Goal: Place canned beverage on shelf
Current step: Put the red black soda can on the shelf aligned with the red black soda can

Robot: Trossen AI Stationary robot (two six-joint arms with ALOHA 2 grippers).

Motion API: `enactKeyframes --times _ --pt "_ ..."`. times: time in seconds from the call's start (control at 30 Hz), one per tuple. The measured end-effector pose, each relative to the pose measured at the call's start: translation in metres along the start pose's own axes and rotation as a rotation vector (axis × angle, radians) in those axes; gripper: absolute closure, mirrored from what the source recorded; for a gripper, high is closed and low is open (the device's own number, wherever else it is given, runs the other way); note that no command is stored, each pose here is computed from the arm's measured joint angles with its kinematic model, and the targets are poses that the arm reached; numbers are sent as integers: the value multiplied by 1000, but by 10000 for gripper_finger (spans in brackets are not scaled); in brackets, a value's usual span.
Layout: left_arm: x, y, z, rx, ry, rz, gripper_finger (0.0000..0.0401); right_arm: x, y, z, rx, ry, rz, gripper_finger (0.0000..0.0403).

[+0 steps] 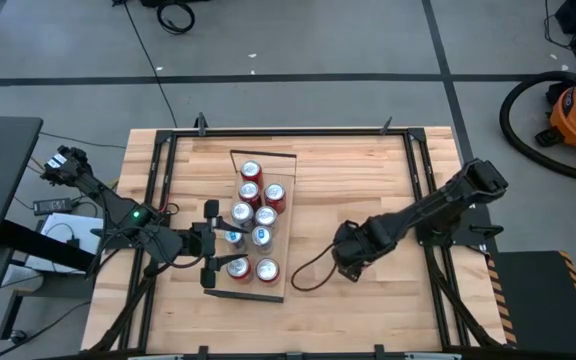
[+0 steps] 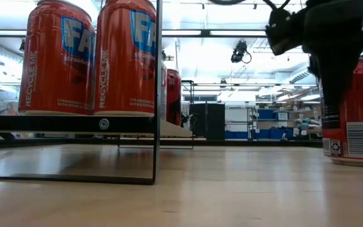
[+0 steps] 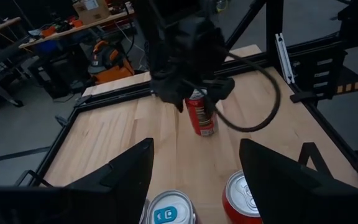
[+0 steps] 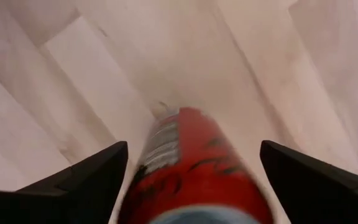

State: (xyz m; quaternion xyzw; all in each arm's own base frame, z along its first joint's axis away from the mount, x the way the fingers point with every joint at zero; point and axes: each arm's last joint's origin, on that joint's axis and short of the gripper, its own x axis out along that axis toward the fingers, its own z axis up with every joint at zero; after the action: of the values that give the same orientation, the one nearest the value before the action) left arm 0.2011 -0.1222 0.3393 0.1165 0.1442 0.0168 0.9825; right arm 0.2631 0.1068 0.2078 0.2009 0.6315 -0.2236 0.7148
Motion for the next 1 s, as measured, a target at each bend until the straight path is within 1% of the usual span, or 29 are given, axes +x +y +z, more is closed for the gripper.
enactKeyframes --times 0.13,0.27,0.37,0.47,0.53,0.6,0.67,0.73,0.9,1.0 --pt "0 0 0 1 0 0 152 -2 -7 10 -32 17 18 13" --pt "0 0 0 2 0 0 152 -12 -8 17 -111 45 52 10" --pt "0 0 0 2 1 1 152 -23 0 18 -192 15 87 12" --pt "0 0 0 4 3 1 152 -32 8 13 -281 -15 107 16" --pt "0 0 0 4 4 1 152 -32 11 6 -348 -18 90 18" --pt "0 0 -1 6 8 1 152 -32 12 -2 -419 -8 47 19" --pt "0 0 -1 6 8 1 152 -32 12 -8 -457 5 9 18" --pt "0 0 -1 5 8 1 152 -32 12 -12 -469 7 -13 18" --pt "0 0 -1 1 7 1 152 -32 11 -14 -421 19 -31 11" --pt "0 0 -1 0 7 1 152 -25 10 -15 -413 14 -38 9"
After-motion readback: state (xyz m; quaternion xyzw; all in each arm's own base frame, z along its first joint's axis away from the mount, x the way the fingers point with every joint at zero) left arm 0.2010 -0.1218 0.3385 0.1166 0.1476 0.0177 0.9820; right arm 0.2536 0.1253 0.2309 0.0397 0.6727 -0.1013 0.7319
